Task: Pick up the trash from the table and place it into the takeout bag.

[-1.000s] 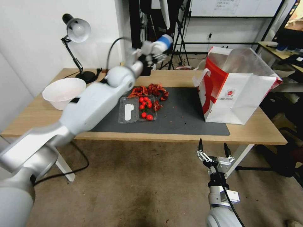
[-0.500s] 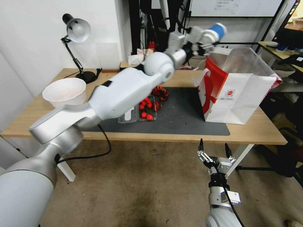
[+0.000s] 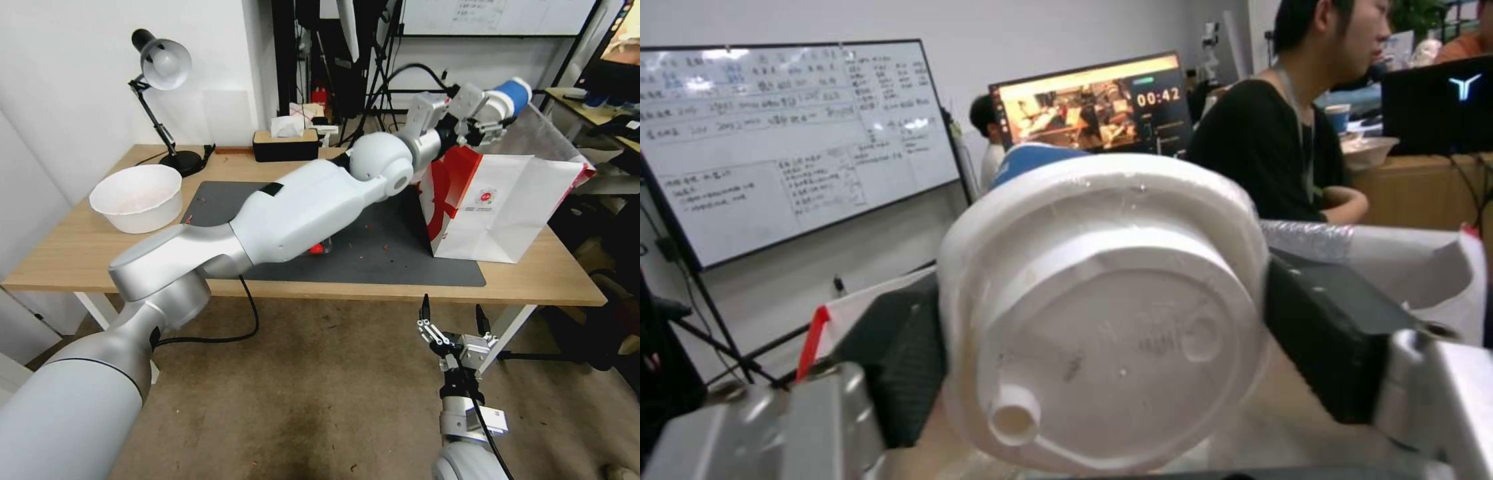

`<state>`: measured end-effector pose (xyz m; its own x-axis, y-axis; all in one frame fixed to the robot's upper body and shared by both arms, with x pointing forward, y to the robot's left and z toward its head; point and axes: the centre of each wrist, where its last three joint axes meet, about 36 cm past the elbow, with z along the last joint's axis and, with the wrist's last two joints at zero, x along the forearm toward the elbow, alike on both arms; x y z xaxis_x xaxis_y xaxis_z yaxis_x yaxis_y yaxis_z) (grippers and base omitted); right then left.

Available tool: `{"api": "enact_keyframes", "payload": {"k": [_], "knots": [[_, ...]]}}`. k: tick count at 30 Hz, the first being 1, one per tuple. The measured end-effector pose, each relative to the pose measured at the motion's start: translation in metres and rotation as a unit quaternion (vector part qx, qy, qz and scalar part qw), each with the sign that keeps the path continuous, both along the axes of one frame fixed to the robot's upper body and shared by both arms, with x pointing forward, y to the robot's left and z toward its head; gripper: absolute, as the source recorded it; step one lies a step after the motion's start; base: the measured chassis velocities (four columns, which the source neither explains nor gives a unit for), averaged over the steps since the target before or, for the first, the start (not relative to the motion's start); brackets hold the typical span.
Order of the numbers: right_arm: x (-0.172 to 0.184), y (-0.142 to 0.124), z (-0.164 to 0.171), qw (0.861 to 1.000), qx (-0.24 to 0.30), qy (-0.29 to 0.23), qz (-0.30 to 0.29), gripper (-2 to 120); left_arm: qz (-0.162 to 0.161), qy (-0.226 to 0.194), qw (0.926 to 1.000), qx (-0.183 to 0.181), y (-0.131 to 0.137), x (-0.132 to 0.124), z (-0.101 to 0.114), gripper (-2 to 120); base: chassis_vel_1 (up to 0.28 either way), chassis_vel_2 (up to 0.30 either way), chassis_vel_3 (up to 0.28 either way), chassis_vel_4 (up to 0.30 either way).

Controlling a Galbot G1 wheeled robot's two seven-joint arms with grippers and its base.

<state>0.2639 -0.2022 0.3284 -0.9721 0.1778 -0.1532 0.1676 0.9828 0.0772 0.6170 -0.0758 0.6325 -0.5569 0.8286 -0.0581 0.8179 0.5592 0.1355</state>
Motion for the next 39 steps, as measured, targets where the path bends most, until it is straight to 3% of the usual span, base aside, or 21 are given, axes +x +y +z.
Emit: {"api": "enact_keyframes", "payload": {"k": [6,16,21,24,25,28,29,32,39], "knots": [[0.000,0.000,-0.001,1.000,0.000,0.000,-0.001,100,0.011,0.000,0.9999,0.000,0.009,0.005,-0.003,99,0.000,0.000,0.000,0.000],[0.001,0.000,0.000,1.000,-0.001,-0.001,0.000,100,0.035,0.002,0.9992,-0.019,0.039,0.007,-0.002,100,0.000,0.000,0.000,0.000],[0.000,0.000,0.000,1.000,-0.001,0.000,0.000,100,0.068,0.009,0.9972,-0.028,0.082,0.017,-0.009,100,0.000,0.000,0.000,0.000],[0.000,0.000,0.001,1.000,-0.001,-0.001,0.000,100,0.101,0.019,0.9942,-0.030,0.120,0.023,-0.024,100,0.000,0.000,0.000,0.000],[0.000,0.000,0.001,1.000,-0.001,-0.001,0.000,100,0.101,0.019,0.9942,-0.030,0.120,0.023,-0.024,100,0.000,0.000,0.000,0.000],[0.001,0.000,0.002,1.000,-0.001,-0.003,0.000,100,0.140,0.028,0.9894,-0.027,0.163,0.026,-0.047,100,0.000,0.000,0.000,0.000],[0.001,0.000,0.002,1.000,-0.001,-0.003,0.000,100,0.140,0.028,0.9894,-0.027,0.163,0.026,-0.047,100,0.000,0.000,0.000,0.000],[0.001,0.000,0.003,1.000,-0.002,-0.003,0.002,100,0.170,0.038,0.9843,-0.030,0.201,0.021,-0.072,100,0.000,0.000,0.000,0.000],[0.000,-0.001,0.003,1.000,-0.005,-0.002,0.005,100,0.201,0.048,0.9773,-0.045,0.249,-0.003,-0.099,100,0.000,0.000,0.000,0.000]]}}
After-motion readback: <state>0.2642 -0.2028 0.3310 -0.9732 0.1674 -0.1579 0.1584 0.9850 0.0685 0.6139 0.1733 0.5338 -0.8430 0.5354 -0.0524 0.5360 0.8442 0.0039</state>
